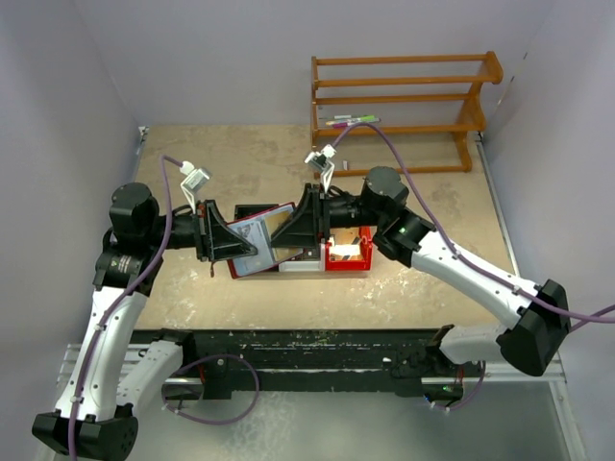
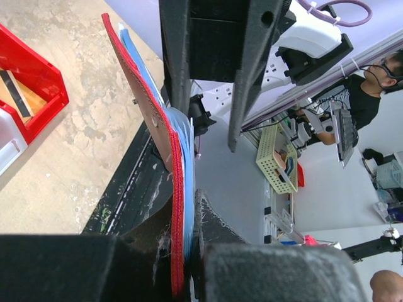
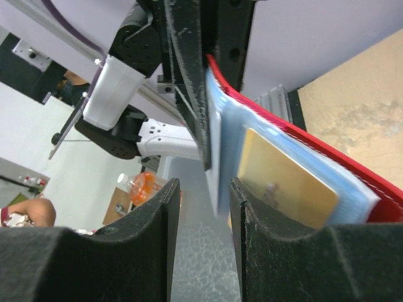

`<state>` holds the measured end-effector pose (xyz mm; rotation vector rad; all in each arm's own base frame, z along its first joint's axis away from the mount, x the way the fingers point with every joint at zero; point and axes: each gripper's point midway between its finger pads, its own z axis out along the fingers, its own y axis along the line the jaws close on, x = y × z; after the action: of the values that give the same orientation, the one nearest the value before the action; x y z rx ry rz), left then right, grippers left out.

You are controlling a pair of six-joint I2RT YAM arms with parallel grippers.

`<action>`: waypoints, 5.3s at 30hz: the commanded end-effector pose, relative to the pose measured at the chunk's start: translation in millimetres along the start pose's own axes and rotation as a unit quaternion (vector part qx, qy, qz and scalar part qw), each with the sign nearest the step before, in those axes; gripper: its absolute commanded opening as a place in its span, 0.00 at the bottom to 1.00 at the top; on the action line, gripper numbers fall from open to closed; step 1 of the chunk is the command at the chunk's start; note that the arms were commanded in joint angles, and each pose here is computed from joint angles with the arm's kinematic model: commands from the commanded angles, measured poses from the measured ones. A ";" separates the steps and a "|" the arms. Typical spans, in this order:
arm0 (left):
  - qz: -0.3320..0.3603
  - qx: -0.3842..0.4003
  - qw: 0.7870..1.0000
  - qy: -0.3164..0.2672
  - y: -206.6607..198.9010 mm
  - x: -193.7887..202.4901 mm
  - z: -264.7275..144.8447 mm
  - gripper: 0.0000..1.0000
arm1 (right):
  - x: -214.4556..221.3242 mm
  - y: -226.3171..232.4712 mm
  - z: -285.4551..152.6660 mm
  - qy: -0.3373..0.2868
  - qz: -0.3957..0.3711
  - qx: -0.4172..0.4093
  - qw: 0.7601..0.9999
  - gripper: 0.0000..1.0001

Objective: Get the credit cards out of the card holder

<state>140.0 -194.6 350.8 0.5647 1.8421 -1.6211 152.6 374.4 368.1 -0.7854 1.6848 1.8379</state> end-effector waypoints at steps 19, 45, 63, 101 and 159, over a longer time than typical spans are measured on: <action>0.055 0.012 0.998 -0.009 -19.3 -10.8 -3.2 0.07 | -19.4 27.7 4.3 -0.022 -0.043 -0.052 0.997 0.27; 0.040 -0.034 0.998 -0.018 2.1 -16.4 -1.1 0.13 | -6.2 -6.0 25.2 -0.017 0.003 -0.026 1.000 0.15; 0.057 0.001 0.998 -0.001 -14.7 -10.2 -3.4 0.10 | -0.8 -29.8 25.4 -0.038 0.030 0.011 0.999 0.31; 0.068 0.043 0.997 -0.004 -36.5 -6.3 -6.3 0.06 | -6.0 23.2 -13.1 -0.109 0.039 -0.102 0.988 0.14; 0.073 -0.031 0.996 -0.028 -10.6 -21.4 -3.8 0.04 | -11.7 2.5 -75.0 -0.118 0.009 0.009 0.993 0.00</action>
<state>151.4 -191.4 355.6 0.5323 1.8373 -1.5115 166.4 321.0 373.2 -0.4836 1.5668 1.8962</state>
